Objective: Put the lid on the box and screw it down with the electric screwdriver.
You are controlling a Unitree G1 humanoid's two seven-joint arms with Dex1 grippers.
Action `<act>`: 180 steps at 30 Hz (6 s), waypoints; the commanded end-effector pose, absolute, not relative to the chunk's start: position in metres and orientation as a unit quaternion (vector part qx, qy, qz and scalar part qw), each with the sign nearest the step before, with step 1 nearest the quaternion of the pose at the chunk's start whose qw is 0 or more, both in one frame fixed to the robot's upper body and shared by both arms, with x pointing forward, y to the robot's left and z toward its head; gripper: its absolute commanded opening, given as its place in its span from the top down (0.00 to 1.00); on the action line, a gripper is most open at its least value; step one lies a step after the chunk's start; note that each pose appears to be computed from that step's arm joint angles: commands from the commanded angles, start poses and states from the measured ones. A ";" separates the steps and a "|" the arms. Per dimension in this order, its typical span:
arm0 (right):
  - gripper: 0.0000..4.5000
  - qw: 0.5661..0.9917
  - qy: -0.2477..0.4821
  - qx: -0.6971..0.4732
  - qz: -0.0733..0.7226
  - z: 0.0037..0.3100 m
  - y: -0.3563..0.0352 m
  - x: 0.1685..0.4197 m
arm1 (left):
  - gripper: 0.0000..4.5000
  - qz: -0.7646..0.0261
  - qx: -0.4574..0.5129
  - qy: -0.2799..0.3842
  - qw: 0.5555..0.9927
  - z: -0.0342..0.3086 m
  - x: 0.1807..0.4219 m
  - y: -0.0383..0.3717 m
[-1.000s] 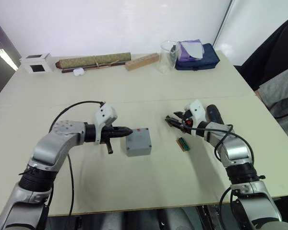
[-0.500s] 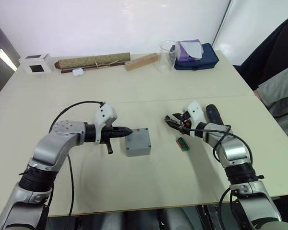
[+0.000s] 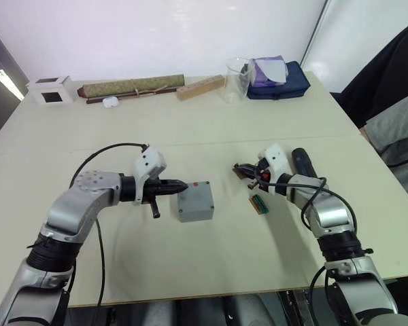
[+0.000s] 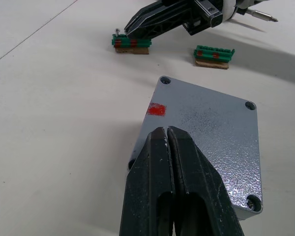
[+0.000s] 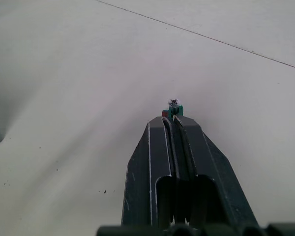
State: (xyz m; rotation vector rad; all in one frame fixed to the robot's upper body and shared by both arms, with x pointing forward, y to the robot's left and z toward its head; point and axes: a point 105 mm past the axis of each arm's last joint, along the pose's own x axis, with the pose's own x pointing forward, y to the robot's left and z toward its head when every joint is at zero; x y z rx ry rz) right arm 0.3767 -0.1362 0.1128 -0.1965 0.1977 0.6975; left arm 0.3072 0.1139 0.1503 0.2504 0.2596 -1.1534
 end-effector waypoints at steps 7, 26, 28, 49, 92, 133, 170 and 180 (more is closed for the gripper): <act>0.99 0.936 0.044 -0.098 0.335 0.147 -0.142 0.374 | 1.00 -0.544 0.127 0.109 0.822 0.155 0.308 0.113; 0.99 0.882 -0.006 -0.026 0.470 0.193 -0.072 0.315 | 1.00 -0.571 0.118 0.126 0.802 0.175 0.284 0.131; 0.99 0.877 0.004 -0.028 0.480 0.186 -0.064 0.310 | 1.00 -0.574 0.119 0.130 0.799 0.176 0.280 0.132; 0.99 0.876 0.027 -0.056 0.478 0.162 -0.055 0.316 | 1.00 -0.564 0.113 0.131 0.808 0.169 0.283 0.125; 0.01 0.930 0.130 -0.095 0.330 0.214 -0.164 0.331 | 1.00 -0.637 0.131 0.064 0.757 0.210 0.286 0.089; 0.51 0.736 0.629 -0.131 0.215 0.120 -0.285 0.336 | 1.00 -0.681 0.183 0.041 0.708 0.179 0.240 0.059; 0.52 0.872 -0.177 0.075 0.450 0.280 -0.061 0.294 | 1.00 -0.584 0.150 0.107 0.791 0.171 0.298 0.112; 0.52 0.869 -0.177 0.057 0.458 0.256 -0.036 0.292 | 1.00 -0.582 0.231 0.140 0.767 0.136 0.300 0.108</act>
